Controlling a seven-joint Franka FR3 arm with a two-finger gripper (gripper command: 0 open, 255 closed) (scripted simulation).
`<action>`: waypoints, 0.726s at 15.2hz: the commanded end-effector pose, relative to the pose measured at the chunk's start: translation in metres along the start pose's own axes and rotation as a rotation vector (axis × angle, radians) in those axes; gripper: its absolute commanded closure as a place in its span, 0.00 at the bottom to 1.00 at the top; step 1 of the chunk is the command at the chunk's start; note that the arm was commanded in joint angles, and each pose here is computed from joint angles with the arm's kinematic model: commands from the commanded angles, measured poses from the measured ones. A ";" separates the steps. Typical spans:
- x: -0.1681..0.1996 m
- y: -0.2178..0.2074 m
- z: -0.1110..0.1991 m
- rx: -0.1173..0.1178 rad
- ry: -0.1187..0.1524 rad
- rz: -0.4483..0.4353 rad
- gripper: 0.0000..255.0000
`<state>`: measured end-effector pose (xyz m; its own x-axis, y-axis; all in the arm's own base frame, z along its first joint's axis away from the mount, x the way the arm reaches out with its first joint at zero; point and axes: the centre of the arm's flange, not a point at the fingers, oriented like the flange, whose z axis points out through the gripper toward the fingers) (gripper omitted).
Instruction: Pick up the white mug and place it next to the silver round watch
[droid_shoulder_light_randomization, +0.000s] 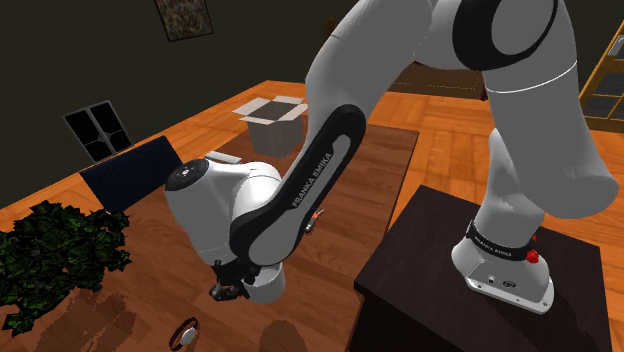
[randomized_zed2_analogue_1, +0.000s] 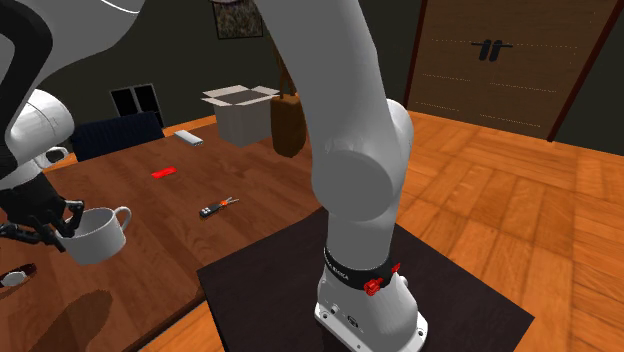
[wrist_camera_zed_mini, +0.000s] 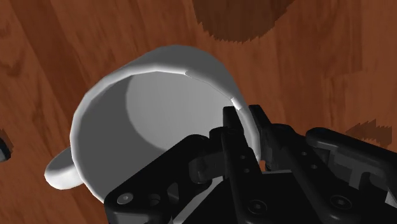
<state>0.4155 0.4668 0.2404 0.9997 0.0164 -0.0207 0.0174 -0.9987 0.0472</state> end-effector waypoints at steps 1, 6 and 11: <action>0.000 -0.001 0.010 0.000 0.000 0.000 1.00; 0.000 -0.002 0.037 0.000 0.000 0.000 1.00; 0.001 -0.004 0.062 0.000 0.000 0.000 1.00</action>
<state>0.4150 0.4670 0.1842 0.9997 0.0164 -0.0205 0.0173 -0.9987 0.0472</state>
